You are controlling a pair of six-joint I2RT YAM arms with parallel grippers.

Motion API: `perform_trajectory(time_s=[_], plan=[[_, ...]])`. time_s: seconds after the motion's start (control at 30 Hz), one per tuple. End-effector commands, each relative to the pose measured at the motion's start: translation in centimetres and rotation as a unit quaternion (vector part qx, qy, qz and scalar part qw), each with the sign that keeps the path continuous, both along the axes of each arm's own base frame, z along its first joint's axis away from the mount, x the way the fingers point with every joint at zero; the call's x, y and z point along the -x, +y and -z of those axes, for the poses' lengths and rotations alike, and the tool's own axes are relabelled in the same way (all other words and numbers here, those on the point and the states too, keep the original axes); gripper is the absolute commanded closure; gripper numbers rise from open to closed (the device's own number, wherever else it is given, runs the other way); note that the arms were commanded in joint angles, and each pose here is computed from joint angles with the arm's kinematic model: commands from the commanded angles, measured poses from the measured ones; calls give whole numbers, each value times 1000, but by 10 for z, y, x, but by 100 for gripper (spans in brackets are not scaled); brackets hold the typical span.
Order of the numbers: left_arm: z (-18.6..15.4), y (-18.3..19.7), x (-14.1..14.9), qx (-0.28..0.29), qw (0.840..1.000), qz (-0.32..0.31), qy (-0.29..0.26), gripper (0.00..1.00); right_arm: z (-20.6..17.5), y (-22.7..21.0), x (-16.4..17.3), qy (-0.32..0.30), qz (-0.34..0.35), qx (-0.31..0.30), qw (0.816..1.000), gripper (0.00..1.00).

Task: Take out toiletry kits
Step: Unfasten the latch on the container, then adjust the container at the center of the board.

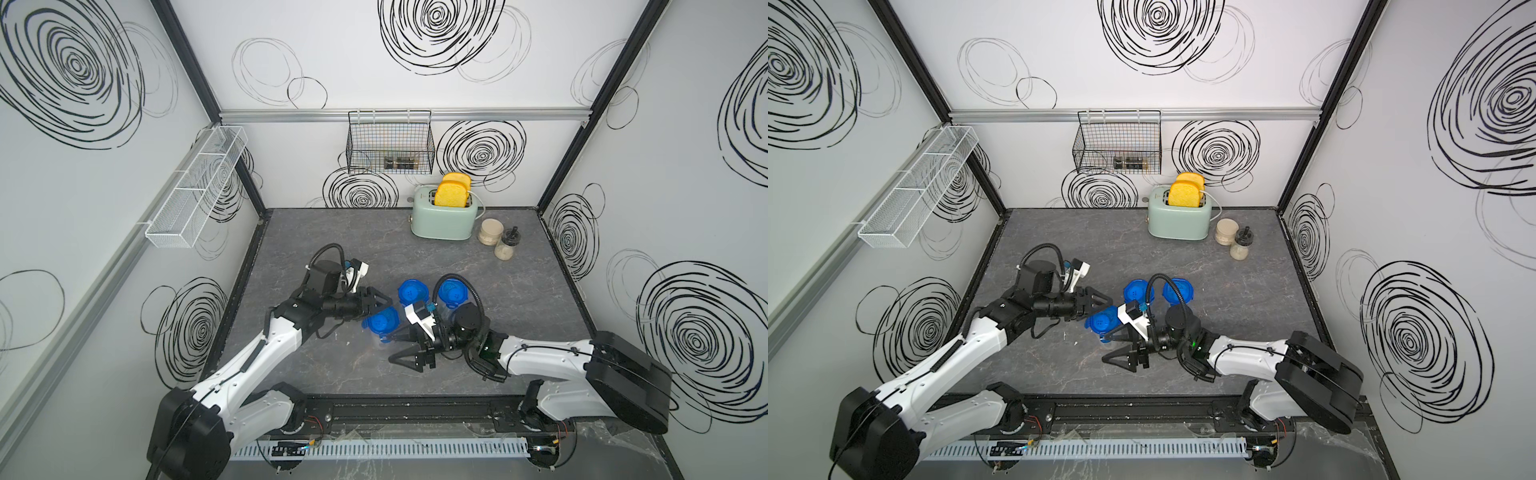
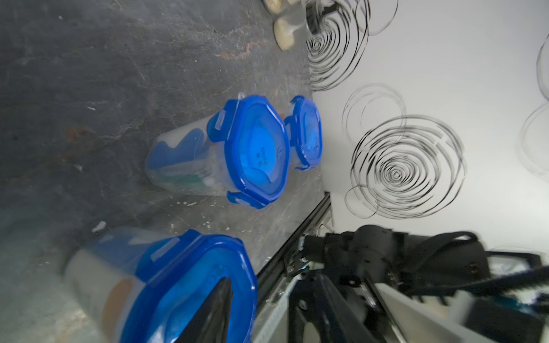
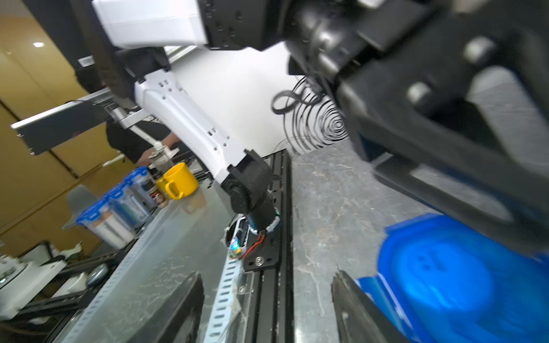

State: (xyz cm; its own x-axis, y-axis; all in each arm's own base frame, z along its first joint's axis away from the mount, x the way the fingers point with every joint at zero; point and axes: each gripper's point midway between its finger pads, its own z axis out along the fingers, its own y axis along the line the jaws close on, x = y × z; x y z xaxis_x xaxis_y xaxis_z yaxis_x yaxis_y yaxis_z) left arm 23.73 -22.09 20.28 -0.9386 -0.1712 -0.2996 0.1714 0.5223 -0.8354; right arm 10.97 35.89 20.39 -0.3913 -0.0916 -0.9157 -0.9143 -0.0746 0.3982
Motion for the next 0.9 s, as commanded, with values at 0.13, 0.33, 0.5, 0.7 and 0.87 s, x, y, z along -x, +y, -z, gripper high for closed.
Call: perform_trajectory(time_s=[0.13,0.33,0.5,0.7,0.87], plan=[[-1,40,13,-78,996,-41,-19,37,7,-25,-53,23,102,64,992,30],[14,32,45,-66,998,-4,7,38,17,-30,-77,57,147,99,983,29],[21,24,52,-80,997,15,10,39,21,-22,-80,82,144,111,980,29],[35,24,52,-107,994,17,16,42,26,-11,-75,93,144,121,978,29],[41,23,49,-115,993,16,19,42,37,-1,-66,100,135,133,977,29]])
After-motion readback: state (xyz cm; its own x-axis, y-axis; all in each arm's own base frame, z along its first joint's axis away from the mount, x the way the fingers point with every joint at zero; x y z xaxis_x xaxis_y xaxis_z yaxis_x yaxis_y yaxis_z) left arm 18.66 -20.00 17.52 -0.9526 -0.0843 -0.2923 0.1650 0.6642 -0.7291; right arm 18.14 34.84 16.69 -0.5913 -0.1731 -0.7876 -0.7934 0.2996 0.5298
